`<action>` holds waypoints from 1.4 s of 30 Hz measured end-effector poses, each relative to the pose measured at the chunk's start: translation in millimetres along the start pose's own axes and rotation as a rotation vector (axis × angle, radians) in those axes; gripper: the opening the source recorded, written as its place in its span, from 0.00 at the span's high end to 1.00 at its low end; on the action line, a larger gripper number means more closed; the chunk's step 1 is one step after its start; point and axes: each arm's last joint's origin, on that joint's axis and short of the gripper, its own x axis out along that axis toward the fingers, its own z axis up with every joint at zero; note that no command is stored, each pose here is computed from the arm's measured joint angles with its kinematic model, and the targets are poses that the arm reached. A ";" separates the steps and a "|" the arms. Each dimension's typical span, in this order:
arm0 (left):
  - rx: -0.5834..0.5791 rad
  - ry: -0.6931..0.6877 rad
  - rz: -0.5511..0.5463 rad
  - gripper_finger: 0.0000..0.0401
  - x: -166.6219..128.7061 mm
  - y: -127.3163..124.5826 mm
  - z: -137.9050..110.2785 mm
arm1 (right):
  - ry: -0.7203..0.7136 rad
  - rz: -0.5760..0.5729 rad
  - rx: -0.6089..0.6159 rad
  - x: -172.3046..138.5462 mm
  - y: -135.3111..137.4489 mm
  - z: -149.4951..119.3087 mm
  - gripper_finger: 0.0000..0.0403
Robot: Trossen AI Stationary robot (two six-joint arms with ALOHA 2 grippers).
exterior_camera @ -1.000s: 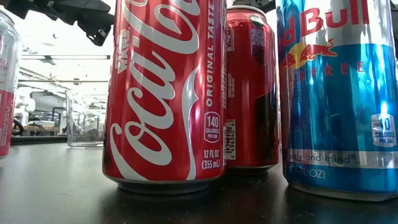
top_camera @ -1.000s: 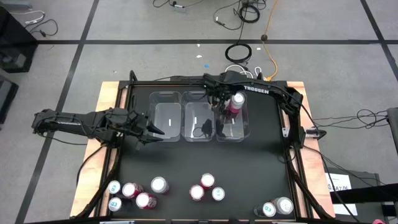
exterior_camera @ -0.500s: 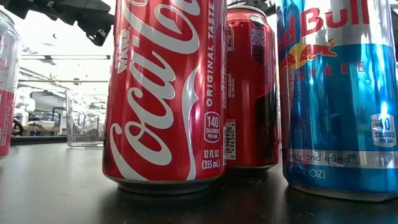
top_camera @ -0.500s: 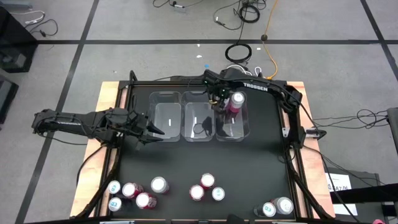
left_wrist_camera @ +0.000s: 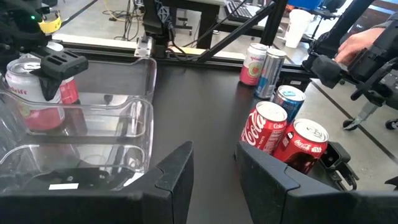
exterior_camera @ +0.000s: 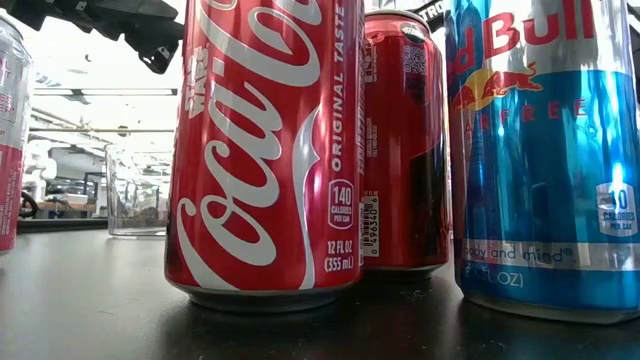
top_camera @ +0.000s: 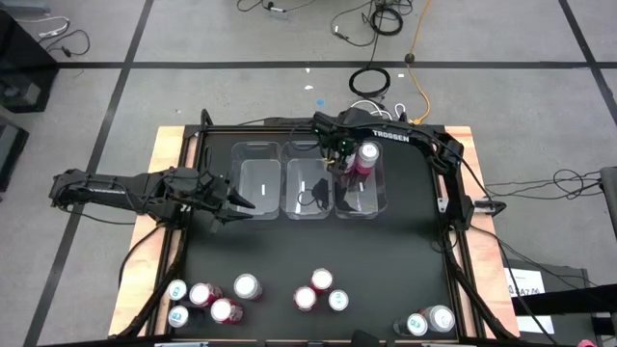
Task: Sort soda cans
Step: Put the pink-white soda can into the right transparent bin
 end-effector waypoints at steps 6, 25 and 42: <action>0.000 0.000 0.000 0.67 0.0 0.0 0.0 | 0.002 -0.007 -0.001 0.1 -0.7 -0.2 0.15; 0.000 0.000 0.000 0.67 0.0 0.0 0.0 | 0.092 0.031 -0.098 -0.9 3.7 -9.1 0.14; 0.000 0.000 0.000 0.67 0.0 0.0 0.0 | 0.017 -0.052 -0.015 -0.4 1.0 -1.4 0.14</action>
